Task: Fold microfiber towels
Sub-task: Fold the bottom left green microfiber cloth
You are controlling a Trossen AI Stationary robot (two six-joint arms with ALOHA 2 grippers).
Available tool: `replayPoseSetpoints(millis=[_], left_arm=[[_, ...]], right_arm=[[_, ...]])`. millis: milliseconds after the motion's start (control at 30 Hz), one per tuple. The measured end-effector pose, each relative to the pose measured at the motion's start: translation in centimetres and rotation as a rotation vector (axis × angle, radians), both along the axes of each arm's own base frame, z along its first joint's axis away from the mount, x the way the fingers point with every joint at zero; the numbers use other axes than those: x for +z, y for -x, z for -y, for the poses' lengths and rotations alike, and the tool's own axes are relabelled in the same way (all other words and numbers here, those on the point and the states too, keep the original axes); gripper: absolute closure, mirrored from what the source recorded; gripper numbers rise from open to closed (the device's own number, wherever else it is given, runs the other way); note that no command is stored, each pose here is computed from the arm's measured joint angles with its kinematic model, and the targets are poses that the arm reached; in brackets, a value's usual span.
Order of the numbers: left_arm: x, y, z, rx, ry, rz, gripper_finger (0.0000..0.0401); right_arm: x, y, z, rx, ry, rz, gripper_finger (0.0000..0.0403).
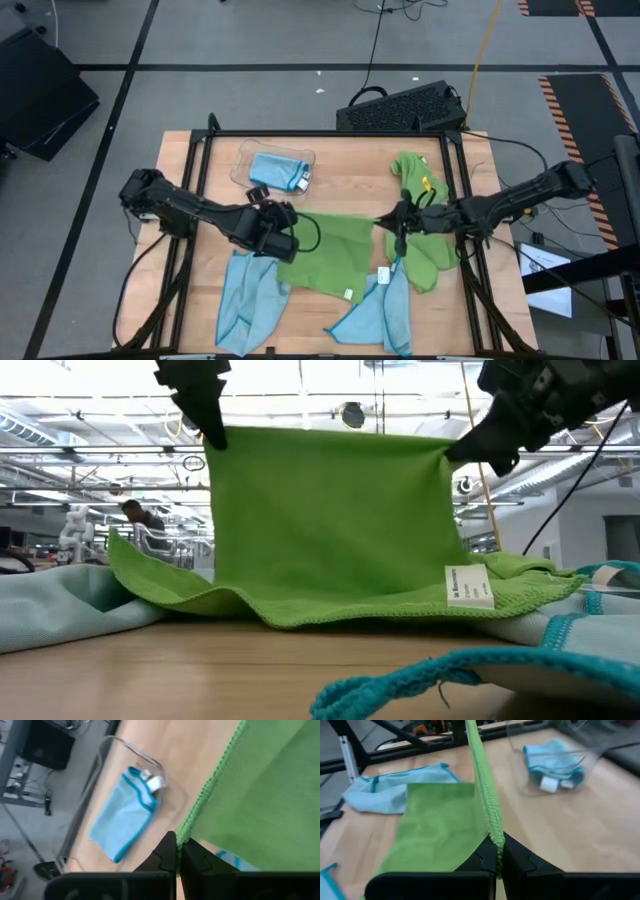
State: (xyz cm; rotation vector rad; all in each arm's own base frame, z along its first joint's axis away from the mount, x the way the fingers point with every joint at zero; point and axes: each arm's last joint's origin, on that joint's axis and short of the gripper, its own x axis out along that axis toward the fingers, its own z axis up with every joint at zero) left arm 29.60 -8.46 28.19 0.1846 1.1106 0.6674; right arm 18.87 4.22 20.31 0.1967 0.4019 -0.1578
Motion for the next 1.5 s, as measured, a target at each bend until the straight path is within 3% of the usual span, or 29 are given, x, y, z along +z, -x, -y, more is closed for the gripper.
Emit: replayPoseSetpoints(millis=[200, 533, 767, 967, 1200, 1500], left_arm=[[-0.6, 0.6, 2.0, -0.059, 0.023, -0.002, 0.0389], [-4.3, 1.8, 4.8, -0.144, 0.11, -0.002, 0.0386], [-5.7, 2.7, 5.5, -0.138, 0.115, 0.001, 0.039], [-6.2, 3.0, 5.4, -0.124, 0.112, -0.004, 0.0393], [-6.1, 2.5, 4.5, -0.121, 0.037, 0.011, 0.0386], [-5.6, 1.7, 2.4, -0.066, -0.11, 0.065, 0.0391]], right_arm=[[-1.6, -1.0, -1.9, 0.059, -0.049, 0.014, 0.0399], [-2.8, -1.2, -5.1, 0.189, -0.162, -0.005, 0.0399], [-3.5, -1.6, -6.1, 0.211, -0.184, 0.003, 0.0399], [-2.9, -1.7, -6.4, 0.314, -0.195, 0.024, 0.0399], [-1.4, -1.0, -4.4, 0.251, -0.124, -0.099, 0.0399], [-0.1, 0.6, -2.1, 0.094, -0.085, -0.119, 0.0399]])
